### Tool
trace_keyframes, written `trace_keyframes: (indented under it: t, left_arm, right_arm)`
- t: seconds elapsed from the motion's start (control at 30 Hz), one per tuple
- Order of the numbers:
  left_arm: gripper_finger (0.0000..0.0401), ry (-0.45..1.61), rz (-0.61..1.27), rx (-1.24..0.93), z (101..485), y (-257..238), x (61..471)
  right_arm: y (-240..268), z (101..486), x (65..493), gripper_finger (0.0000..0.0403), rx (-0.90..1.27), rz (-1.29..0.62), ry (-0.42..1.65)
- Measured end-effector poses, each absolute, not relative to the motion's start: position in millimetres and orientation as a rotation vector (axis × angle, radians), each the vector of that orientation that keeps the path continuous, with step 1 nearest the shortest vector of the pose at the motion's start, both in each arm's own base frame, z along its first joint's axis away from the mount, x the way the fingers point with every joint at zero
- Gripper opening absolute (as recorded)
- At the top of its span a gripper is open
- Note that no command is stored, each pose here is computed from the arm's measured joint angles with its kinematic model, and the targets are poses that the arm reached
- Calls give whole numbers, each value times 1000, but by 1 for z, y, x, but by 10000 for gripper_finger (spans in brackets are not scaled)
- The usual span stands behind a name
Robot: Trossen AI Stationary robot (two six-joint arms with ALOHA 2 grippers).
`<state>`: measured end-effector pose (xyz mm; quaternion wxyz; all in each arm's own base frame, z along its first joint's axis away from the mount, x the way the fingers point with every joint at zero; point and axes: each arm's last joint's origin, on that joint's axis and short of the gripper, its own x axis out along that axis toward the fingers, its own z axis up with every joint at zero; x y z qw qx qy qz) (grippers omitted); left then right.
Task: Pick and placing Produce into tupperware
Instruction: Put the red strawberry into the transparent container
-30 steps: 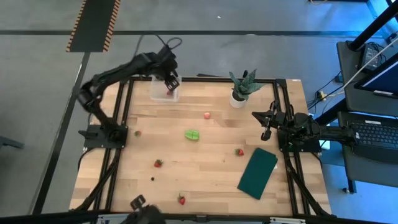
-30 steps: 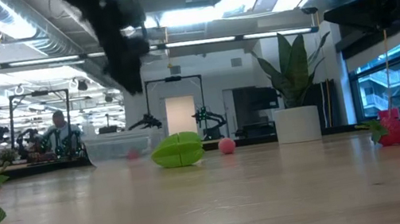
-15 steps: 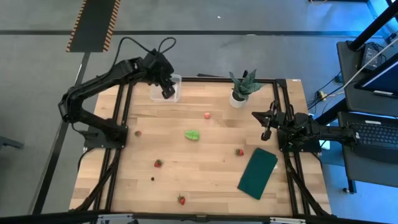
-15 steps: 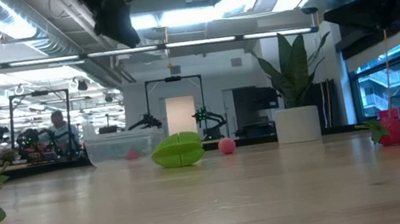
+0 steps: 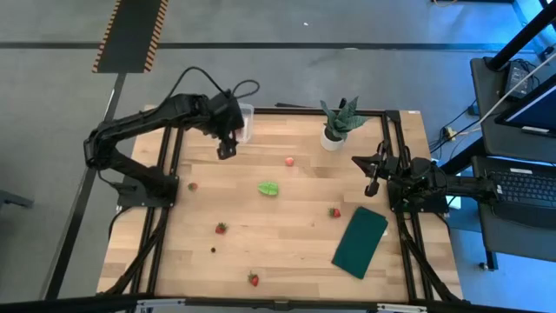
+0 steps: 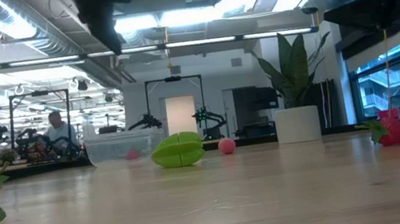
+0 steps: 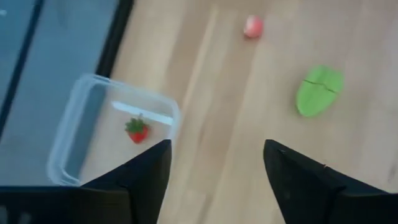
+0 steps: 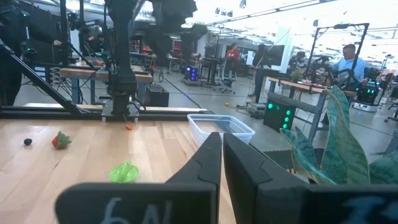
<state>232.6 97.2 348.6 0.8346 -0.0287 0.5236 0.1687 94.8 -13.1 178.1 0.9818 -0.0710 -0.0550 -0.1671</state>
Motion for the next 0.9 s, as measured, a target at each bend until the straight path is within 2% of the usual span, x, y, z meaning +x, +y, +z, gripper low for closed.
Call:
trace_keyframes:
  t: [0.13,0.3,0.63,0.9]
  left_arm:
    - [263,1125,393,-145,347,90,232]
    - [264,1312,432,-255,335,81,218]
    - [264,1616,408,-279,265,63,201]
    - [264,1769,510,-443,217,54,180]
  right_arm:
    - [-13,178,95,22,-143,-336,-111]
    - [-13,178,95,22,-138,-335,-111]
    - [-13,178,95,22,-117,-334,-115]
    - [-13,178,95,22,-124,-335,-114]
